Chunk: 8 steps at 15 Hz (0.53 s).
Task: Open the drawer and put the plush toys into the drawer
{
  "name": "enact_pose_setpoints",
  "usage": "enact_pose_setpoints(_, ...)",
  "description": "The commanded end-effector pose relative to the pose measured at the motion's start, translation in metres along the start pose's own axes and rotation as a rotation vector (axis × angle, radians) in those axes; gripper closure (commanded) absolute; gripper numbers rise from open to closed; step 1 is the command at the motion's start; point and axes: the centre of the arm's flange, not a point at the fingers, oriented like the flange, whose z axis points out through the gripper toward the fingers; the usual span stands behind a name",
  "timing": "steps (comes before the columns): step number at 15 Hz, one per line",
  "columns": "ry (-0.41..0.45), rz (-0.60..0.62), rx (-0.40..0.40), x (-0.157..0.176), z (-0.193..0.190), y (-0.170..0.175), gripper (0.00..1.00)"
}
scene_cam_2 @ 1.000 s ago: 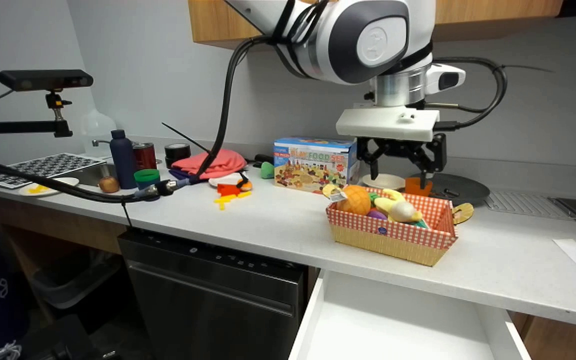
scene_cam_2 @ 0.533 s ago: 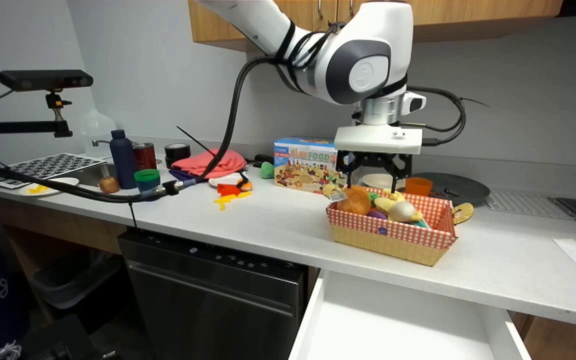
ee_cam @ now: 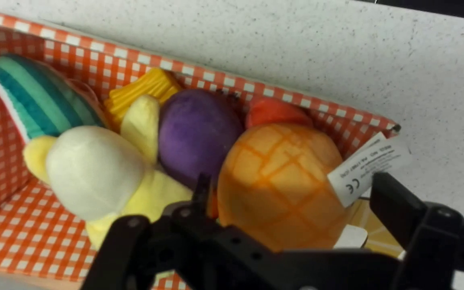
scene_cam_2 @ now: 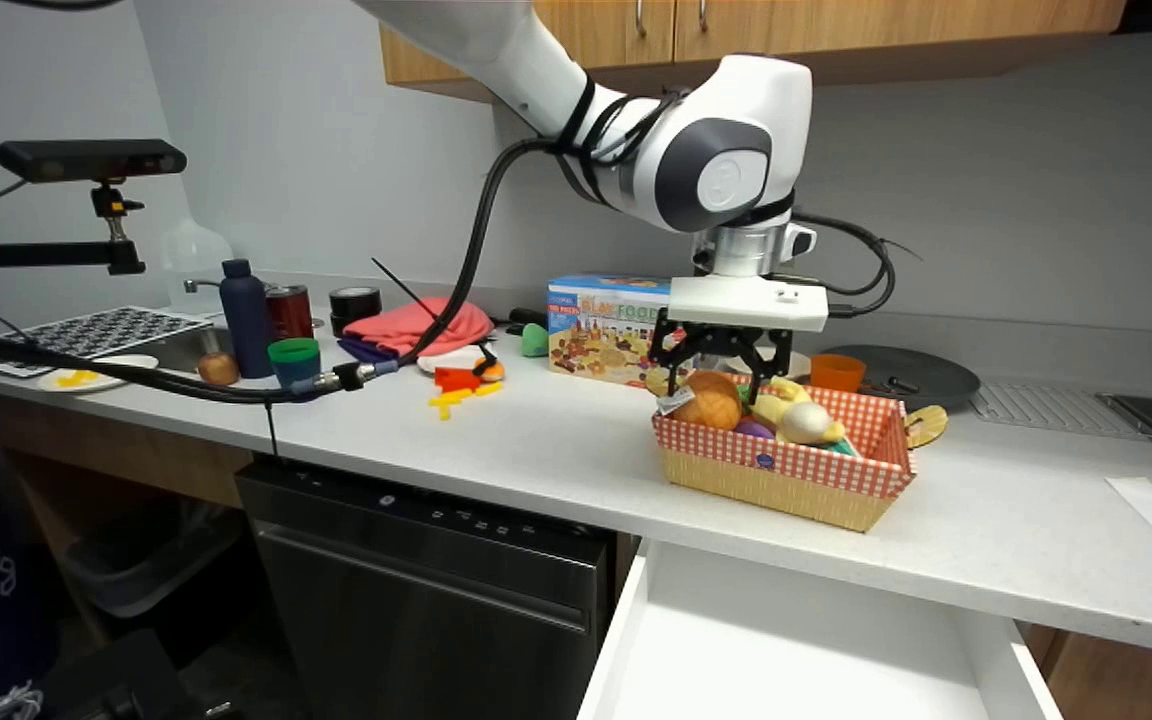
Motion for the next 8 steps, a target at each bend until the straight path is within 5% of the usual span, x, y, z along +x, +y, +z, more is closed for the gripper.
enact_pose_setpoints(1, -0.028, -0.052, 0.037, 0.02, 0.008, 0.011, 0.0)
enact_pose_setpoints(3, -0.035, -0.055, 0.045, 0.027, 0.011, 0.01, 0.26)
enact_pose_setpoints(8, -0.009, -0.019, 0.023, 0.026, -0.002, 0.026, 0.65)
